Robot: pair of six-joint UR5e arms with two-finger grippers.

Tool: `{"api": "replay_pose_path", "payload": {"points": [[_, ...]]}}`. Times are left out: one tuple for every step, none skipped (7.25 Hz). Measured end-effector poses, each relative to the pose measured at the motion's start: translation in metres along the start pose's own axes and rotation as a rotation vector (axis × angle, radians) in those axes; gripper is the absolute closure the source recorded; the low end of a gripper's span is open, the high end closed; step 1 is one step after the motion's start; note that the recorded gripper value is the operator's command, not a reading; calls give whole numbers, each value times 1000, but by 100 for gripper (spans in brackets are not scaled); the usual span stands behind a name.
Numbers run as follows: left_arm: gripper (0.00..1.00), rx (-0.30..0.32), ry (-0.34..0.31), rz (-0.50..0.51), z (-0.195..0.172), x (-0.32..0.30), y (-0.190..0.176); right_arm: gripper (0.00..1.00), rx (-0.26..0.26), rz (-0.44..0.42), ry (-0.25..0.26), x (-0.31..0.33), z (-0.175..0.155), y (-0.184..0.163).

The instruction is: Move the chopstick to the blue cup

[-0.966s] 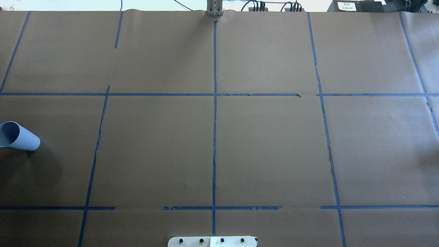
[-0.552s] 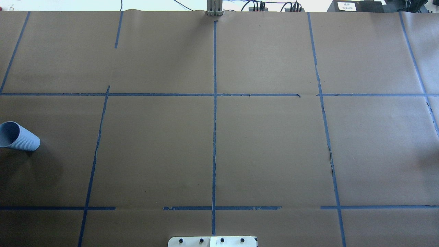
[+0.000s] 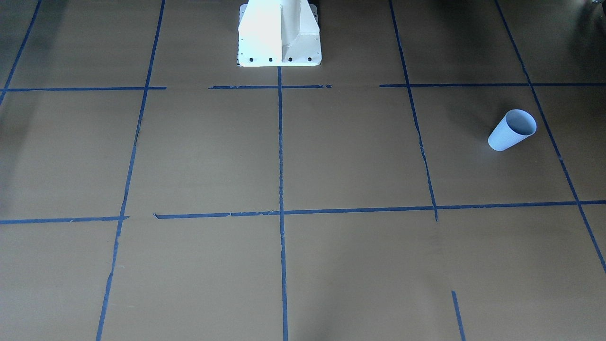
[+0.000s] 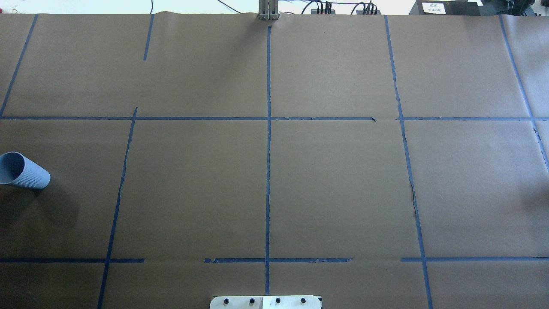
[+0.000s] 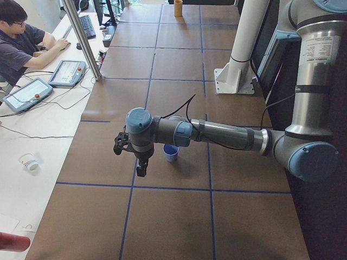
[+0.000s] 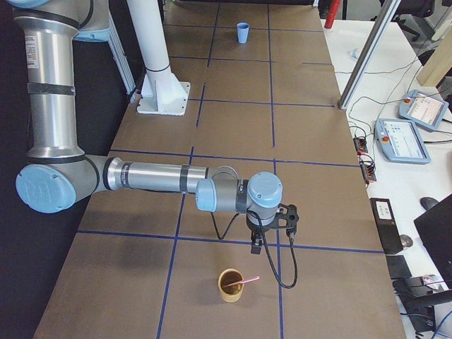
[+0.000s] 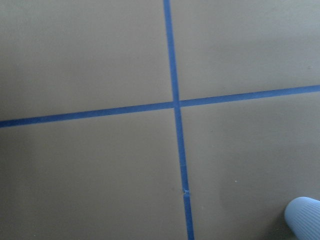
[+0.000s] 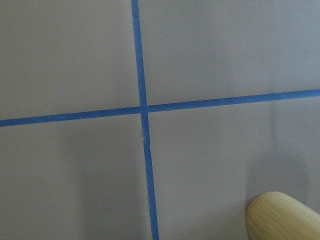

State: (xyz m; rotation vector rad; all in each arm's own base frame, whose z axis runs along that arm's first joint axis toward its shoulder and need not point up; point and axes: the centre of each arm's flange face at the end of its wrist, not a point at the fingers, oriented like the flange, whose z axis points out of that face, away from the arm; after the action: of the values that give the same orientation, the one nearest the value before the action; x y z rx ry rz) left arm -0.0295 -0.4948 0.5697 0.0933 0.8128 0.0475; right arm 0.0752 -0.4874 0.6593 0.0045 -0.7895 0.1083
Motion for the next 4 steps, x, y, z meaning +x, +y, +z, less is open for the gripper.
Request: {"api": "replay_pose_path", "payload": {"points": [[0, -14, 8, -32, 7, 29, 8, 0, 1, -1, 0, 0, 0, 0], [0, -25, 17, -61, 20, 49, 19, 0, 2, -2, 0, -1, -1, -1], [0, -16, 29, -89, 35, 60, 34, 0, 2, -2, 0, -1, -1, -1], [0, -1, 50, -118, 52, 71, 51, 0, 2, -3, 0, -1, -1, -1]]}}
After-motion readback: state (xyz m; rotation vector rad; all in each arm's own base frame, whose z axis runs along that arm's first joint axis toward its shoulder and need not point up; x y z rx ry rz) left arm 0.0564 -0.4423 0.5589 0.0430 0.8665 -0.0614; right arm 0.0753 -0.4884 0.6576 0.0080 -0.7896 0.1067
